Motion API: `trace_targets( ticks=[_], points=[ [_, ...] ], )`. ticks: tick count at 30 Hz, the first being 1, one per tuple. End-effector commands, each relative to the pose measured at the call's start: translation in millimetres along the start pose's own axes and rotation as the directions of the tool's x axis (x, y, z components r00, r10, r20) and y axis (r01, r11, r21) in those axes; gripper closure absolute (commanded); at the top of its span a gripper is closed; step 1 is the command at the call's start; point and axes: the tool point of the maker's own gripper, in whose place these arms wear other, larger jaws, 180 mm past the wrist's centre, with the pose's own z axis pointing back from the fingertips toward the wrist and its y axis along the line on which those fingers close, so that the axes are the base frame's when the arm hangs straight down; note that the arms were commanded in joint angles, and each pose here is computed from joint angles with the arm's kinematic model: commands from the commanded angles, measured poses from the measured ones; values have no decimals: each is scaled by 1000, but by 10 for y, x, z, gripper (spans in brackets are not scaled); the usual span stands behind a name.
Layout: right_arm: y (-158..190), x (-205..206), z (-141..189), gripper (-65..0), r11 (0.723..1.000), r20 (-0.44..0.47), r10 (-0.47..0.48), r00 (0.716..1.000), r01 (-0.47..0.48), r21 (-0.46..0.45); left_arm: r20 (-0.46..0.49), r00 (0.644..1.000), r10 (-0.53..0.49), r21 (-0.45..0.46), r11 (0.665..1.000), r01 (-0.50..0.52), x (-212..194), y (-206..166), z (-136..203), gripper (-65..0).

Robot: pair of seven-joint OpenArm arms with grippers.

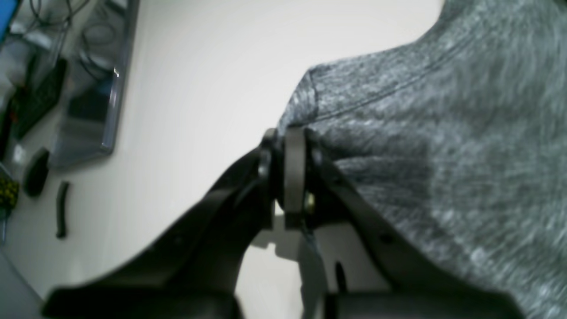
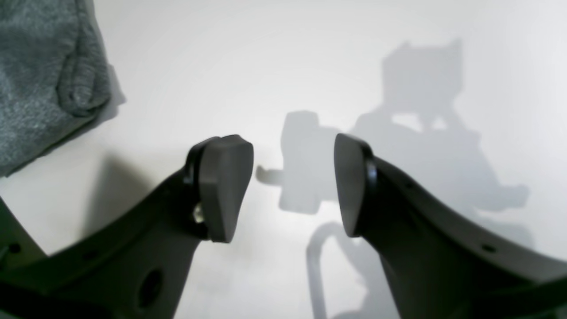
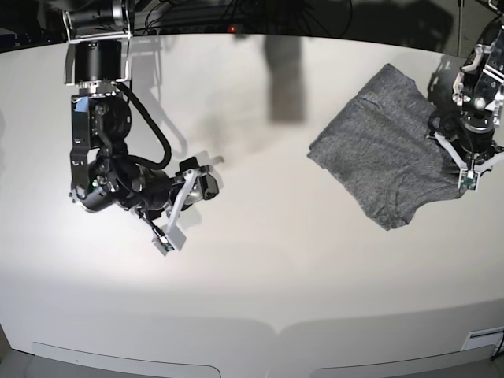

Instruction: Fold the T-shirt properly

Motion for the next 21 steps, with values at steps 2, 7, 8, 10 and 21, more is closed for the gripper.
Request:
trace_targets(
  ticks=[2,7,8,10,21],
  points=[
    [-21,185,64,-340,1000,52,19,998,-19,-6,-2,1000,20,34,999,-20,60,104,-67,-22],
    [-23,184,65,-340,1000,52,19,998,-19,-7,-7,999,35,31,999,-34,68,50,-84,-22],
    [-21,185,64,-340,1000,52,19,998,-19,-6,-2,999,35,32,999,-35,79,50,-85,-22],
    [-20,185,64,-340,1000,52,19,998,-19,-6,11,999,35,32,999,-35,102,51,-85,-22],
    [-20,186,63,-340,1000,52,19,998,-19,-6,132,988,82,89,992,-94,522,166,4,-22]
  ],
)
